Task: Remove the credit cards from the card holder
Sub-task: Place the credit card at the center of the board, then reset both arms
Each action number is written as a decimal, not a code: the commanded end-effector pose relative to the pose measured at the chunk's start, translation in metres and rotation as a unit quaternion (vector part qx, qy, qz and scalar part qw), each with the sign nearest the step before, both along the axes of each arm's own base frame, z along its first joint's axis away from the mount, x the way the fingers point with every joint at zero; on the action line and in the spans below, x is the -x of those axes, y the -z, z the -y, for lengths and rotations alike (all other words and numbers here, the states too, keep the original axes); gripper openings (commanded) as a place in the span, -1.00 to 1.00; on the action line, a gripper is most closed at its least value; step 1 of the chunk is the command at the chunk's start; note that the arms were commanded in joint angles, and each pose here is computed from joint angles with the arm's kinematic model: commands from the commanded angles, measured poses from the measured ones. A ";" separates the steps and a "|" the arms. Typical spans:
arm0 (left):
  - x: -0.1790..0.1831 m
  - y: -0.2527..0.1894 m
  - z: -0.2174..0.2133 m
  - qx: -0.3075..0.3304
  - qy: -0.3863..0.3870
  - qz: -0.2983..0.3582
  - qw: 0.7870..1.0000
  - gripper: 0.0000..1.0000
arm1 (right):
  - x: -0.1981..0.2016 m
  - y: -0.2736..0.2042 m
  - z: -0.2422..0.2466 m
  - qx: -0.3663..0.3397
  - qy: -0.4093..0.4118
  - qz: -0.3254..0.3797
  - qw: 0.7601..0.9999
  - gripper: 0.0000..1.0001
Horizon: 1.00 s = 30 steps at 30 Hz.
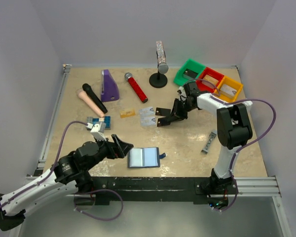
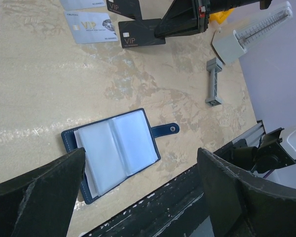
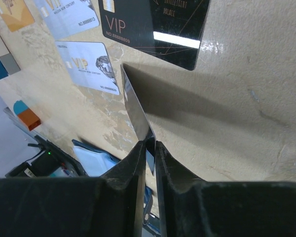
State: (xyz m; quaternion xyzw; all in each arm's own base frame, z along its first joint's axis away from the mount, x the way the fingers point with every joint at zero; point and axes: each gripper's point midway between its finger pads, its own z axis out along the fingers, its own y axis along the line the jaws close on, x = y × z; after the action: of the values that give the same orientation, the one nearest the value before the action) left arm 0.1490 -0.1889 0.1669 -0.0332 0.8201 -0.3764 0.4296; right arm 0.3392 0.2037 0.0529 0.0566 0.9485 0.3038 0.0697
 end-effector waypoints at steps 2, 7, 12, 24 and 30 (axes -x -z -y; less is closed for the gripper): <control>-0.001 -0.004 0.006 0.005 0.011 0.011 1.000 1.00 | -0.010 -0.007 0.005 0.011 0.005 0.014 1.000 -0.53; -0.001 -0.006 0.006 0.004 0.012 0.014 1.000 1.00 | -0.012 -0.016 0.014 0.018 0.023 0.025 0.999 -0.19; -0.001 -0.005 0.003 0.002 0.006 0.011 1.000 1.00 | -0.017 -0.049 0.031 0.012 0.062 0.068 0.996 0.01; -0.007 0.026 -0.047 -0.078 -0.128 -0.078 0.986 1.00 | 0.095 -0.106 0.005 0.073 -0.039 0.294 0.952 0.08; -0.001 0.040 -0.051 -0.079 -0.136 -0.099 0.983 1.00 | 0.149 -0.089 0.014 0.078 -0.043 0.338 0.937 0.09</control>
State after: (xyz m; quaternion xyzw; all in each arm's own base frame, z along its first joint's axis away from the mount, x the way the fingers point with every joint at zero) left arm 0.1508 -0.1463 0.1269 -0.1191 0.8763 -0.2499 0.3944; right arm 0.1957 0.2089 0.1493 -0.1135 0.8957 0.2817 0.3247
